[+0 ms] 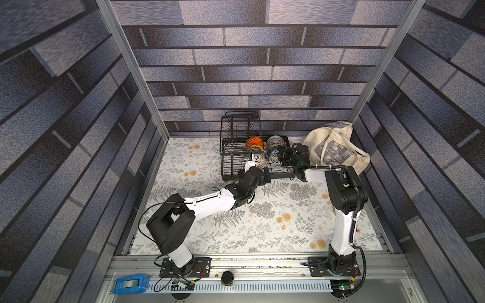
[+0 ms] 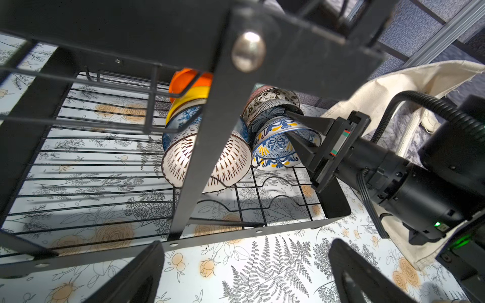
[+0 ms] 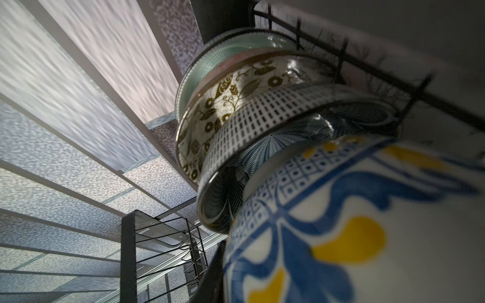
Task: Load bowls into a dish rack
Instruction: Place the bowl in the dish rack.
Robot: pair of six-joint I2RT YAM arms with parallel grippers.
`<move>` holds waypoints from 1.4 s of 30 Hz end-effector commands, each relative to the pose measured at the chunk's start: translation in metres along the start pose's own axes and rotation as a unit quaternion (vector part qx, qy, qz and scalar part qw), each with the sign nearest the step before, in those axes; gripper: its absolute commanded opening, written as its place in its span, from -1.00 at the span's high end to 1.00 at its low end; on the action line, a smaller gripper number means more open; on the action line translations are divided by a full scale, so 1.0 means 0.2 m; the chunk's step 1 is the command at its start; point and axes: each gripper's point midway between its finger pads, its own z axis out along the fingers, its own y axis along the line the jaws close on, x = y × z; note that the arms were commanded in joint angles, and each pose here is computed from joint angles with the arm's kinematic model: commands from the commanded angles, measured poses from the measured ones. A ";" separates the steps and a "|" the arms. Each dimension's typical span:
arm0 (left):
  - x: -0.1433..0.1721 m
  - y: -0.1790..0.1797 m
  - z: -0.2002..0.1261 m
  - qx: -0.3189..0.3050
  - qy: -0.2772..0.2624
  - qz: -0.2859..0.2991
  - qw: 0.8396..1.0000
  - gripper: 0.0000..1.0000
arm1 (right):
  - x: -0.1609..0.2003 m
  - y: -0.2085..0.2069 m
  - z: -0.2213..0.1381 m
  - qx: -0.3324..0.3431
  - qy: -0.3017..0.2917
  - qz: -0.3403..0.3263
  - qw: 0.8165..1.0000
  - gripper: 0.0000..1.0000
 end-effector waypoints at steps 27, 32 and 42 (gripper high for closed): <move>-0.08 -0.03 -0.11 0.005 -0.017 -0.006 1.000 -1.00 | 0.09 0.02 -0.13 0.031 0.005 0.011 0.999 -0.59; -0.09 -0.04 -0.13 0.004 -0.019 -0.001 1.000 -1.00 | 0.10 0.05 -0.16 0.027 0.005 0.003 1.000 -0.77; -0.12 0.04 -0.19 -0.015 -0.015 0.013 1.000 -1.00 | 0.14 0.13 -0.27 0.024 0.006 -0.045 0.999 -1.00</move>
